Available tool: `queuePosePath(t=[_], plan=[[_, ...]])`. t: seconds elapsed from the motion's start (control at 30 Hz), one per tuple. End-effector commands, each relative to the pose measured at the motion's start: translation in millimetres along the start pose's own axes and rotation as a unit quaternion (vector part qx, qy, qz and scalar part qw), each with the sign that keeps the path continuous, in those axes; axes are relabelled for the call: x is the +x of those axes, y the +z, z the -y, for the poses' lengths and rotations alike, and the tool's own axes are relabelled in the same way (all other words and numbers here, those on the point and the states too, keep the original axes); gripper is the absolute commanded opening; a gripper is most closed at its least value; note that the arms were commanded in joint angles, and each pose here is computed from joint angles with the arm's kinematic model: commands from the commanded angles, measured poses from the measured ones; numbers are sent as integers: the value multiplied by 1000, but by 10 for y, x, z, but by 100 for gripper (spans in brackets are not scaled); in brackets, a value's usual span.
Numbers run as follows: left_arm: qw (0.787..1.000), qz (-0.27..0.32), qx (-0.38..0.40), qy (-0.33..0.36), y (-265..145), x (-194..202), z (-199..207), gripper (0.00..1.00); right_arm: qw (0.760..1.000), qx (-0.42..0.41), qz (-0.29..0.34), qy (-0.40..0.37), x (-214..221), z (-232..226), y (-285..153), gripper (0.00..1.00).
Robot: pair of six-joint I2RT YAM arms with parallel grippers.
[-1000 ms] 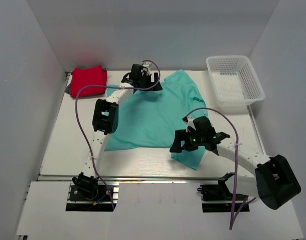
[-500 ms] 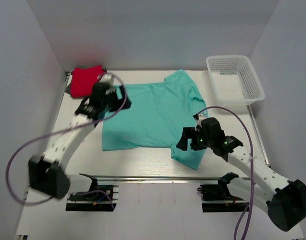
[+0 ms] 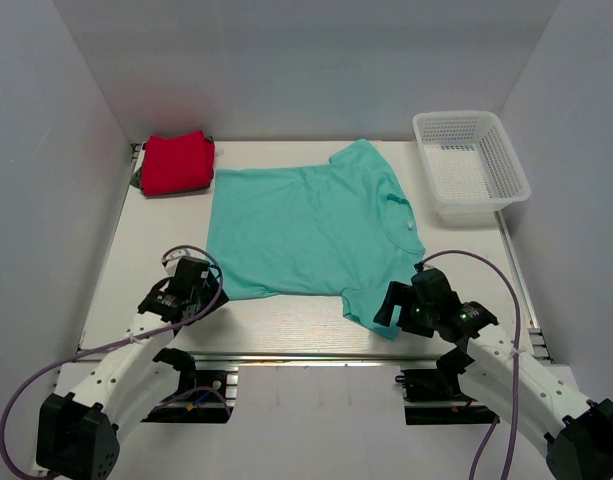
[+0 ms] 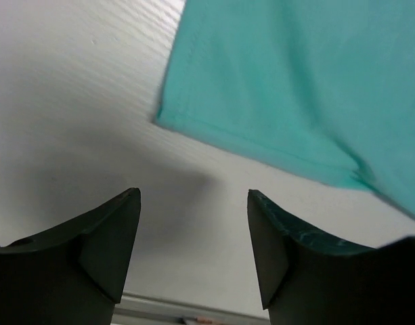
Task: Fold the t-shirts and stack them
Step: Grap the side of the flattened tshirt closest away from the robot with both arms
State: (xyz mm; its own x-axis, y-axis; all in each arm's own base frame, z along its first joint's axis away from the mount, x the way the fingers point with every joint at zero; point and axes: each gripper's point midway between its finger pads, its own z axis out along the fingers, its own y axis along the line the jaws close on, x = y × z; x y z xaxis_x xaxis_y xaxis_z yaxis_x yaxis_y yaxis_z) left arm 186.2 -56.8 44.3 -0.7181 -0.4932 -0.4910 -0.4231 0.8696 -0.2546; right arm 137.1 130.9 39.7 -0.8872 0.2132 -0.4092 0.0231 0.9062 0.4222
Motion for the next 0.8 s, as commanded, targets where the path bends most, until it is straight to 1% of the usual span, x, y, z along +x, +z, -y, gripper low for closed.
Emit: queuePosePath(t=[0.0, 0.03, 0.07, 0.1, 0.13, 0.17, 0.27, 0.33, 0.37, 0.4, 0.47, 0.57, 0.63, 0.67, 0.7, 0.77], plan=[[997, 65, -22, -36, 70, -276, -8, 74, 999, 19, -11, 28, 56, 60, 27, 90], [996, 72, -26, -36, 89, -308, -12, 72, 999, 24, -17, 28, 77, 84, 36, 90], [996, 79, -32, -37, 126, -325, -27, 67, 999, 25, -18, 25, 86, 89, 41, 90], [994, 84, -52, -38, 169, -351, -94, 66, 999, 26, -21, 26, 95, 90, 42, 90], [995, 75, -62, -34, 206, -298, -138, 63, 999, 29, -22, 27, 103, 103, 46, 90], [995, 77, -52, -36, 230, -318, -84, 59, 999, 31, -24, 29, 118, 115, 42, 90], [996, 63, -59, -32, 280, -268, -93, 58, 998, 39, -19, 35, 112, 141, 34, 90], [995, 68, -57, -37, 285, -298, -90, 56, 999, 35, -21, 26, 131, 120, 26, 90], [996, 58, -60, -39, 311, -240, -110, 56, 998, 38, -19, 37, 107, 136, 25, 90], [996, 62, -56, -41, 331, -267, -79, 56, 998, 37, -20, 35, 109, 131, 22, 90], [996, 52, -59, -49, 408, -203, -105, 53, 998, 37, -29, 36, 148, 137, 23, 90], [997, 46, -46, -51, 479, -203, -22, 43, 998, 43, -38, 38, 196, 170, 29, 90], [997, 32, -57, -50, 524, -164, -50, 17, 998, 33, -51, 36, 243, 140, 22, 90], [996, 32, -57, -55, 527, -185, -26, 5, 997, 30, -55, 36, 259, 131, 20, 88], [996, 26, -63, -59, 521, -153, -53, 0, 997, 30, -60, 34, 281, 135, 18, 85], [996, 29, -60, -60, 512, -185, -26, 0, 997, 26, -66, 31, 299, 121, 20, 82]])
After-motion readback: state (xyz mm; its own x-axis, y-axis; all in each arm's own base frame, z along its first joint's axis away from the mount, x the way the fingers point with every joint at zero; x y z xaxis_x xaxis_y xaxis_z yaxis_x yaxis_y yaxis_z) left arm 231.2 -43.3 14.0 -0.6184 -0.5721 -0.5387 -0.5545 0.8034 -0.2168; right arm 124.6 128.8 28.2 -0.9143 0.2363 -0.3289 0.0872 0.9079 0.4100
